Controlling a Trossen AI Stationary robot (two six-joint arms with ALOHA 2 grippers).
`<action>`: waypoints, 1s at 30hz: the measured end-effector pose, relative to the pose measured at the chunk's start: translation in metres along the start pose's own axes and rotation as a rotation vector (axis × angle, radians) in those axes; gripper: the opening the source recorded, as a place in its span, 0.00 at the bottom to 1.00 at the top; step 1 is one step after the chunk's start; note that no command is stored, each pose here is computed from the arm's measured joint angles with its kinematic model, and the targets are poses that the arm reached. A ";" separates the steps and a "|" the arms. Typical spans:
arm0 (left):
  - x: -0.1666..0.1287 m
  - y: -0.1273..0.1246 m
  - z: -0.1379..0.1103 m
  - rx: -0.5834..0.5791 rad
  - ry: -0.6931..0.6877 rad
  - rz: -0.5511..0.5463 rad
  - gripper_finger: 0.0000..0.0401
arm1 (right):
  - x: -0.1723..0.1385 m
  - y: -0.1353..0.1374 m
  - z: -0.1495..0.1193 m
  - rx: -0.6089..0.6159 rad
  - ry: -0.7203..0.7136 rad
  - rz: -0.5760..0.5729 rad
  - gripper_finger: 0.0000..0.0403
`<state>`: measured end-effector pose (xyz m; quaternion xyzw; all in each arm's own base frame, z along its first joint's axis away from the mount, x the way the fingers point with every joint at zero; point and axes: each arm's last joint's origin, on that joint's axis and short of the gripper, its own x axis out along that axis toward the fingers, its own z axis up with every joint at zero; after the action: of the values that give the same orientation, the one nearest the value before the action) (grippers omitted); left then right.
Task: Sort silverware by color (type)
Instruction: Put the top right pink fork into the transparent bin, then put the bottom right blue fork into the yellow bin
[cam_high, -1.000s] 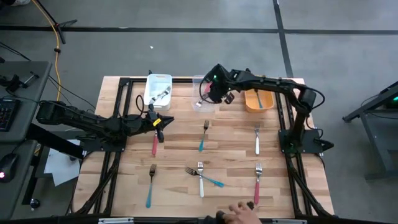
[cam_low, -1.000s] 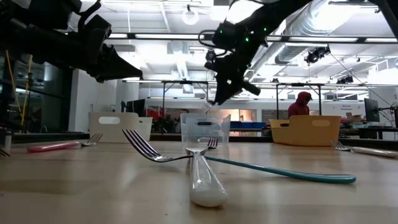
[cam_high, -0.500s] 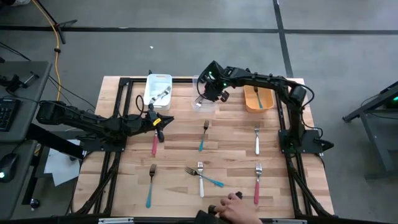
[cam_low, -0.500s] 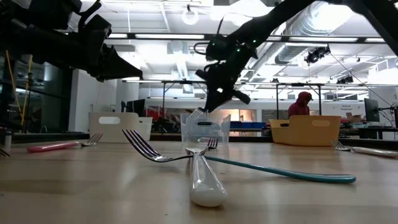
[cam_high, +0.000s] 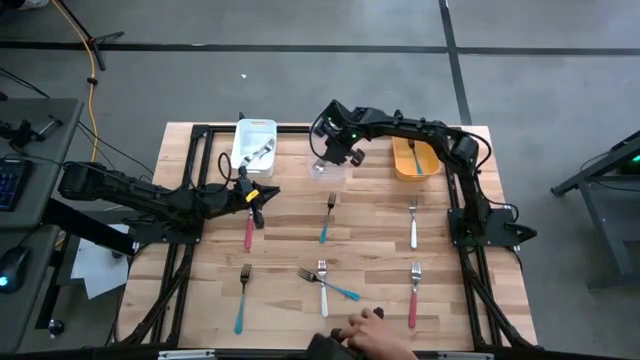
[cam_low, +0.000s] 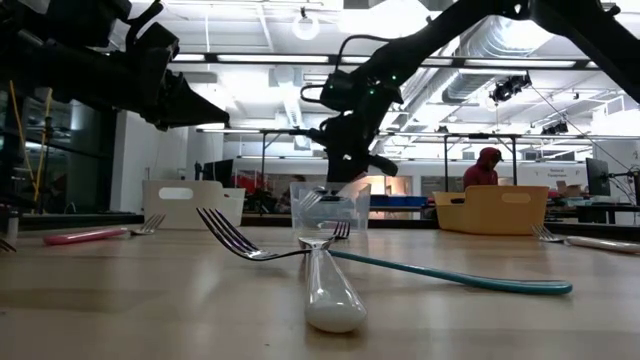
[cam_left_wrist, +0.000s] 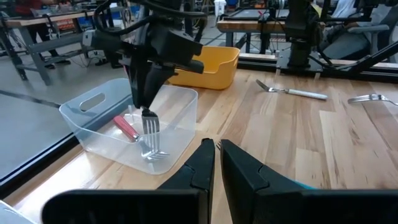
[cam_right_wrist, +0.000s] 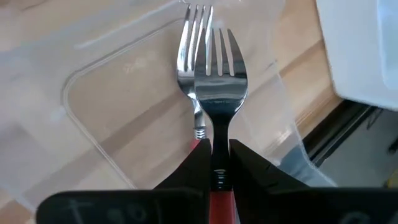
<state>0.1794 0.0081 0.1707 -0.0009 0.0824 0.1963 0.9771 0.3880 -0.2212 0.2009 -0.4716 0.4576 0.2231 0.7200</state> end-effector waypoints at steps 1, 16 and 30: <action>0.000 0.000 0.000 0.000 0.000 0.000 0.05 | 0.000 0.000 0.000 0.025 0.000 -0.002 0.09; 0.000 0.000 0.000 0.000 0.000 0.003 0.05 | 0.000 -0.006 0.002 0.156 -0.004 -0.061 0.22; 0.000 0.000 0.000 0.060 -0.004 0.004 0.05 | -0.061 -0.016 0.066 0.409 0.073 -0.065 0.15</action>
<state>0.1794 0.0084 0.1711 0.0291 0.0862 0.1956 0.9765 0.4002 -0.1633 0.2706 -0.3381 0.5034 0.0850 0.7906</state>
